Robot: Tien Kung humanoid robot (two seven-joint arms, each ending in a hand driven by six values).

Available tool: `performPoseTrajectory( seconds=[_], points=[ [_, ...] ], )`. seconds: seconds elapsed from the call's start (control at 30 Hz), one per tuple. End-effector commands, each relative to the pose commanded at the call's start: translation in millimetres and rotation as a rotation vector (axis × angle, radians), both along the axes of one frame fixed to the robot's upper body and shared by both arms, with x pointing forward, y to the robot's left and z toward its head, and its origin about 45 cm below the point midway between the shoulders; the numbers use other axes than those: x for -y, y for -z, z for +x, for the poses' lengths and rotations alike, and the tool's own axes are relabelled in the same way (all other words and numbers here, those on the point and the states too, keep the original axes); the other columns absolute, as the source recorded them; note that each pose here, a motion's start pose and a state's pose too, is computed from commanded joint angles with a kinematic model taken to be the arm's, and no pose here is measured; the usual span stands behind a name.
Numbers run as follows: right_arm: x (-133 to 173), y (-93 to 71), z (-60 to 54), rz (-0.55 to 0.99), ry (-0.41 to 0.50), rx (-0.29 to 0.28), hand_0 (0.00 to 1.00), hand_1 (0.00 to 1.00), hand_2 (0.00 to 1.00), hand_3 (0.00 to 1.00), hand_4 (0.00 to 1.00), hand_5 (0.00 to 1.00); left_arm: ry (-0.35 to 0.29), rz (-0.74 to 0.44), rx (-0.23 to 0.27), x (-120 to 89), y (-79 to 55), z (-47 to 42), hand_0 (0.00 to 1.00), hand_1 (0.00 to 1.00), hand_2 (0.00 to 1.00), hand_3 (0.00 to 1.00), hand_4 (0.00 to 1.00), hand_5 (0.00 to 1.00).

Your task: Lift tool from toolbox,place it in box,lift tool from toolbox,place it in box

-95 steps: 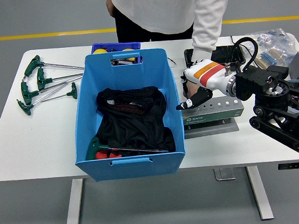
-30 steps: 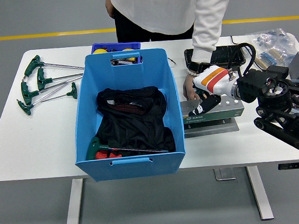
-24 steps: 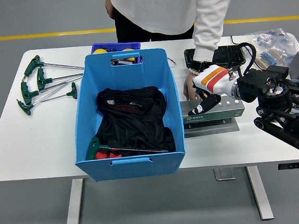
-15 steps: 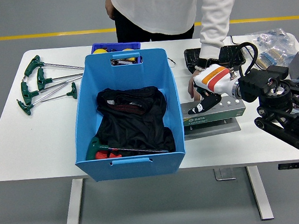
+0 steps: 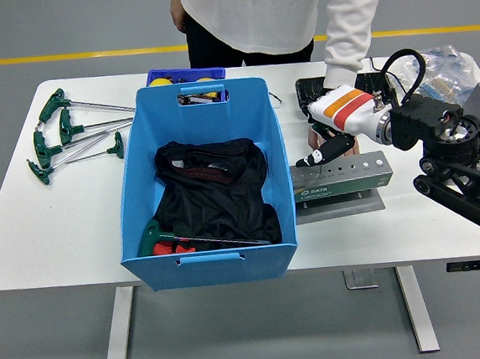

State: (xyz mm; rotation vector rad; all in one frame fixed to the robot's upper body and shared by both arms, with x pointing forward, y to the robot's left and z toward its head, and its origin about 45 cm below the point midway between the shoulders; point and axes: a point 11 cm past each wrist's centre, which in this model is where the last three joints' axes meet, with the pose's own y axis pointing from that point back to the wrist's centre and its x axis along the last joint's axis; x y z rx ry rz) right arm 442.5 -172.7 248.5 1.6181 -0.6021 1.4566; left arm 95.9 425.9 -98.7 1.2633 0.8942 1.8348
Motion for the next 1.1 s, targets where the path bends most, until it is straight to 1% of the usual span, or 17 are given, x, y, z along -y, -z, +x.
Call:
performPoseTrajectory(
  seconds=[0.1, 0.17, 0.23, 0.3, 0.4, 0.43, 0.57, 0.6, 0.63, 0.73, 0.8, 0.83, 1.0, 1.03, 1.1],
  points=[
    [-5.1, -14.5, -1.3, 0.023, -0.014, 0.018, 0.045, 0.032, 0.068, 0.071, 0.998, 0.825, -0.001, 0.000, 0.000, -0.1, 0.0, -0.1, 0.719, 0.720, 0.747, 0.642, 0.632, 0.524],
    [-10.3, -29.0, -2.1, 0.046, -0.027, 0.042, 0.045, 0.032, 0.068, 0.071, 0.998, 0.825, -0.005, 0.001, 0.001, -0.3, 0.0, -0.5, 0.719, 0.720, 0.747, 0.642, 0.632, 0.524],
    [-14.1, -39.1, -2.9, 0.062, -0.037, 0.058, 0.045, 0.031, 0.068, 0.067, 0.998, 0.824, -0.005, 0.002, 0.001, -0.6, -0.1, -0.6, 0.718, 0.720, 0.747, 0.642, 0.632, 0.523],
    [-20.6, -54.0, -5.0, 0.086, -0.055, 0.079, 0.045, 0.031, 0.068, 0.067, 0.998, 0.824, -0.005, 0.003, 0.001, -1.4, -0.4, -0.5, 0.718, 0.720, 0.747, 0.642, 0.632, 0.523],
    [-28.6, -69.1, -8.8, 0.106, -0.077, 0.101, 0.045, 0.031, 0.068, 0.067, 0.998, 0.824, -0.006, 0.005, 0.001, -2.4, -0.8, -0.6, 0.718, 0.720, 0.747, 0.642, 0.632, 0.523],
    [-31.8, -73.9, -10.4, 0.113, -0.086, 0.107, 0.057, 0.033, 0.075, 0.065, 0.998, 0.811, -0.006, 0.006, 0.001, -2.6, -0.9, -0.5, 0.719, 0.720, 0.747, 0.642, 0.631, 0.522],
    [-48.6, -86.9, -19.1, 0.141, -0.132, 0.120, 0.057, 0.033, 0.075, 0.065, 0.998, 0.811, -0.006, 0.007, 0.002, -3.2, -1.1, -0.3, 0.719, 0.720, 0.747, 0.642, 0.631, 0.522],
    [-51.5, -88.0, -20.6, 0.145, -0.140, 0.120, 0.057, 0.033, 0.075, 0.065, 0.998, 0.811, -0.006, 0.008, 0.002, -3.2, -1.2, -0.2, 0.719, 0.720, 0.747, 0.642, 0.631, 0.522],
    [-58.5, -89.0, -24.5, 0.151, -0.159, 0.118, 0.064, 0.044, 0.079, 0.071, 0.998, 0.801, -0.005, 0.008, 0.003, -3.3, -1.3, 0.2, 0.718, 0.720, 0.747, 0.643, 0.632, 0.524],
    [-72.4, -87.3, -32.5, 0.160, -0.193, 0.107, 0.064, 0.044, 0.079, 0.071, 0.998, 0.801, -0.003, 0.008, 0.004, -3.4, -1.5, 1.0, 0.718, 0.720, 0.747, 0.643, 0.632, 0.524],
    [-81.7, -82.2, -37.6, 0.156, -0.208, 0.097, 0.064, 0.044, 0.079, 0.071, 0.998, 0.801, -0.001, 0.009, 0.005, -3.4, -1.7, 2.2, 0.718, 0.720, 0.747, 0.643, 0.632, 0.524],
    [-85.2, -79.0, -39.4, 0.154, -0.212, 0.095, 0.078, 0.051, 0.100, 0.089, 0.998, 0.803, 0.000, 0.009, 0.006, -3.2, -1.9, 2.9, 0.718, 0.720, 0.746, 0.642, 0.632, 0.523],
    [-95.4, -66.6, -45.2, 0.146, -0.231, 0.090, 0.078, 0.051, 0.100, 0.089, 0.998, 0.803, 0.001, 0.008, 0.009, -3.0, -2.0, 4.0, 0.718, 0.720, 0.746, 0.642, 0.632, 0.523],
    [-97.0, -64.5, -46.4, 0.142, -0.237, 0.089, 0.147, 0.186, 0.264, 0.329, 0.998, 0.796, 0.001, 0.008, 0.009, -3.0, -2.0, 4.1, 0.718, 0.720, 0.747, 0.640, 0.633, 0.526],
    [-100.5, -58.7, -49.4, 0.131, -0.251, 0.082, 0.147, 0.186, 0.264, 0.329, 0.998, 0.796, 0.001, 0.008, 0.009, -2.9, -2.0, 4.2, 0.718, 0.720, 0.747, 0.640, 0.633, 0.526]
  ],
)
